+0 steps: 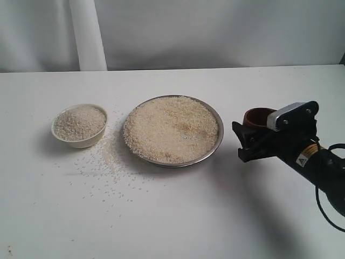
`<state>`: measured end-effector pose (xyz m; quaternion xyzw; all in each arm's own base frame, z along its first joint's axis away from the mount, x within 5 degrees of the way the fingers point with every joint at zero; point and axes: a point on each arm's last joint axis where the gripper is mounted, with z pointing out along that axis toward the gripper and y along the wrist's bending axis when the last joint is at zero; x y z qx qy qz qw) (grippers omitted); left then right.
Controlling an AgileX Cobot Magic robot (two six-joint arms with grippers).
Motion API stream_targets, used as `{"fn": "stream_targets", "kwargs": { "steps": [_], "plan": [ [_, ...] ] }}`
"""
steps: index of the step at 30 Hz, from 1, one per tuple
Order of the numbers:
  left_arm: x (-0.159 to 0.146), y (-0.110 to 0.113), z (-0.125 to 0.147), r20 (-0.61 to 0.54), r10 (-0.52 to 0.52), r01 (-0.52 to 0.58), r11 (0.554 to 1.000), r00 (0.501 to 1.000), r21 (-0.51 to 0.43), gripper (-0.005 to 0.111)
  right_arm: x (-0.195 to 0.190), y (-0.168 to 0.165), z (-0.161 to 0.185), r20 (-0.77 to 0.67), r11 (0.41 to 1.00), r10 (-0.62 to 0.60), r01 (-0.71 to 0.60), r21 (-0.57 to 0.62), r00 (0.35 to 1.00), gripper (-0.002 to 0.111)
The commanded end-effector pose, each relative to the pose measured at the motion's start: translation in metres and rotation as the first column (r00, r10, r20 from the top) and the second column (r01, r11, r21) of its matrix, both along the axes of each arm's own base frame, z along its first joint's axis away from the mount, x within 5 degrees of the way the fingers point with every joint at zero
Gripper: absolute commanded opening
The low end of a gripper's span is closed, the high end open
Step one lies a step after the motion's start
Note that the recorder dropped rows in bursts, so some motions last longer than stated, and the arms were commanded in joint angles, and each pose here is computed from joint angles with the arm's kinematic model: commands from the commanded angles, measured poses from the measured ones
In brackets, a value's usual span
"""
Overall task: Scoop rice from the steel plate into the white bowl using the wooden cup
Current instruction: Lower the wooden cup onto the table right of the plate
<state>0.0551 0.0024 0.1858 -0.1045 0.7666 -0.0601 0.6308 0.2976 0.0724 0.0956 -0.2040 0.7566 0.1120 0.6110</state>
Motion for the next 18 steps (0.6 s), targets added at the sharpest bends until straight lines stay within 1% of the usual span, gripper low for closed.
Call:
{"fn": "stream_targets", "kwargs": {
  "steps": [1, 3, 6, 9, 18],
  "plan": [
    [0.0, 0.0, 0.003, 0.019, -0.004, 0.004, 1.0, 1.0, -0.005, 0.0, 0.018, 0.006, -0.015, 0.023, 0.996, 0.088, -0.088, 0.011, 0.996, 0.0],
    [0.0, 0.0, 0.003, 0.019, -0.004, 0.004, 1.0, 1.0, -0.005, 0.0, 0.026, 0.01, -0.021, 0.028, 0.992, 0.125, -0.125, 0.005, 0.992, 0.0],
    [0.0, 0.0, 0.003, 0.019, -0.004, 0.004, 1.0, 1.0, -0.005, 0.0, 0.033, 0.011, -0.032, 0.017, 0.991, 0.131, -0.131, 0.006, 0.991, 0.0],
    [0.0, 0.0, 0.003, 0.019, -0.004, 0.004, 1.0, 1.0, -0.005, 0.0, 0.034, 0.002, -0.043, -0.017, 0.997, 0.074, -0.074, 0.009, 0.997, 0.0],
    [0.0, 0.0, 0.003, 0.019, -0.004, 0.004, 1.0, 1.0, -0.005, 0.0, 0.034, 0.001, -0.043, -0.017, 0.997, 0.079, -0.079, 0.008, 0.997, 0.0]
  ]
}}
